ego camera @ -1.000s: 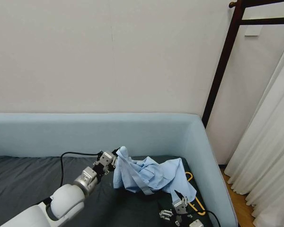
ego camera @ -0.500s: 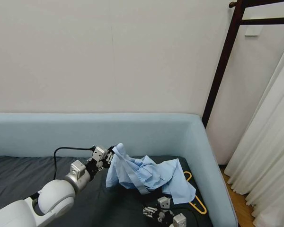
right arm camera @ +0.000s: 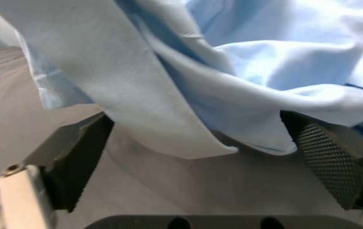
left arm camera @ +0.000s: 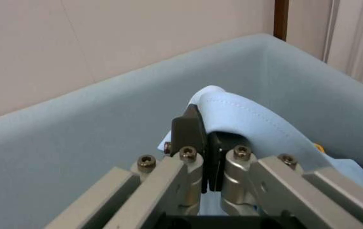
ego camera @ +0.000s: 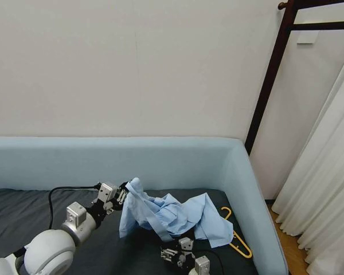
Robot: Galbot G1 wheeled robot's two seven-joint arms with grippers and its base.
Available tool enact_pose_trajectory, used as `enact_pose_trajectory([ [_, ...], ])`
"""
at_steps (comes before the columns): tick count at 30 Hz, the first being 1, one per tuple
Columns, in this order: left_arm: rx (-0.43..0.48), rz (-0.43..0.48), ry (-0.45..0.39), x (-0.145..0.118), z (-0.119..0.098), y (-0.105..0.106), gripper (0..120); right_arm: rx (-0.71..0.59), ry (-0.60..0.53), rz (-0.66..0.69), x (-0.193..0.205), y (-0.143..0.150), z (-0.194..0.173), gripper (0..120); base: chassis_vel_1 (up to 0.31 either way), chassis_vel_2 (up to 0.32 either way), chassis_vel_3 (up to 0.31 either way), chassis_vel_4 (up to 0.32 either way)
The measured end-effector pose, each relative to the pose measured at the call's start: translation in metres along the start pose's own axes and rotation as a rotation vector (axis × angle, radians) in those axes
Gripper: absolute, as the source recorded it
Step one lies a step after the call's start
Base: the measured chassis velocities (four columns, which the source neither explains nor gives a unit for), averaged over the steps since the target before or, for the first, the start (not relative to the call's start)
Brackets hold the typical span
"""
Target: Pick up the clothes from the sofa and hang them on the clothes hanger.
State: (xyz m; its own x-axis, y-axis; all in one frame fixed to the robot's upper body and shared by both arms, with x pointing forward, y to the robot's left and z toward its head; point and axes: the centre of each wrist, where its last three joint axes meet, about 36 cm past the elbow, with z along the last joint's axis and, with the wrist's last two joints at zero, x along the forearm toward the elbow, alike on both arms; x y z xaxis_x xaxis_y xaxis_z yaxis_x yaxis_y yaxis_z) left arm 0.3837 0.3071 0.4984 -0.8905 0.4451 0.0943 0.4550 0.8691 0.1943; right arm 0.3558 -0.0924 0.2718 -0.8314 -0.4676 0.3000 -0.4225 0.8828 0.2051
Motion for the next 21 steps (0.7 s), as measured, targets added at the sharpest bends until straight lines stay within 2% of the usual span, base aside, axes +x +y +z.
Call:
enact_pose_trajectory([
  [4, 0.004, -0.006, -0.003, 0.000, -0.001, -0.001, 0, -0.015, 0.007, 0.002, -0.003, 0.005, 0.001, 84, 0.000, 0.000, 0.000, 0.000],
  [6, 0.004, -0.009, -0.006, -0.001, -0.002, 0.000, 0, -0.020, 0.012, 0.010, -0.003, 0.006, 0.003, 74, 0.000, 0.000, 0.000, 0.000],
  [7, 0.004, -0.009, -0.006, -0.001, -0.002, 0.000, 0, -0.020, 0.012, 0.010, -0.003, 0.006, 0.003, 74, 0.000, 0.000, 0.000, 0.000],
  [11, 0.012, -0.012, -0.010, -0.002, -0.002, -0.001, 0, -0.021, 0.020, 0.019, -0.002, 0.001, 0.003, 53, 0.000, 0.000, 0.000, 0.000],
  [12, 0.012, -0.012, -0.010, -0.002, -0.002, -0.001, 0, -0.021, 0.020, 0.019, -0.002, 0.001, 0.003, 53, 0.000, 0.000, 0.000, 0.000],
  [17, 0.012, -0.006, -0.014, -0.001, -0.002, -0.003, 0, -0.035, 0.015, 0.036, -0.004, -0.004, -0.002, 34, 0.000, 0.000, 0.000, 0.000],
  [18, 0.012, -0.006, -0.014, -0.001, -0.002, -0.003, 0, -0.035, 0.015, 0.036, -0.004, -0.004, -0.002, 34, 0.000, 0.000, 0.000, 0.000],
  [20, 0.016, -0.004, -0.018, -0.001, -0.002, -0.005, 0, -0.049, 0.002, 0.048, -0.006, -0.007, -0.008, 22, 0.000, 0.000, 0.000, 0.000],
  [21, 0.016, -0.004, -0.018, -0.001, -0.002, -0.005, 0, -0.049, 0.002, 0.048, -0.006, -0.007, -0.008, 22, 0.000, 0.000, 0.000, 0.000],
])
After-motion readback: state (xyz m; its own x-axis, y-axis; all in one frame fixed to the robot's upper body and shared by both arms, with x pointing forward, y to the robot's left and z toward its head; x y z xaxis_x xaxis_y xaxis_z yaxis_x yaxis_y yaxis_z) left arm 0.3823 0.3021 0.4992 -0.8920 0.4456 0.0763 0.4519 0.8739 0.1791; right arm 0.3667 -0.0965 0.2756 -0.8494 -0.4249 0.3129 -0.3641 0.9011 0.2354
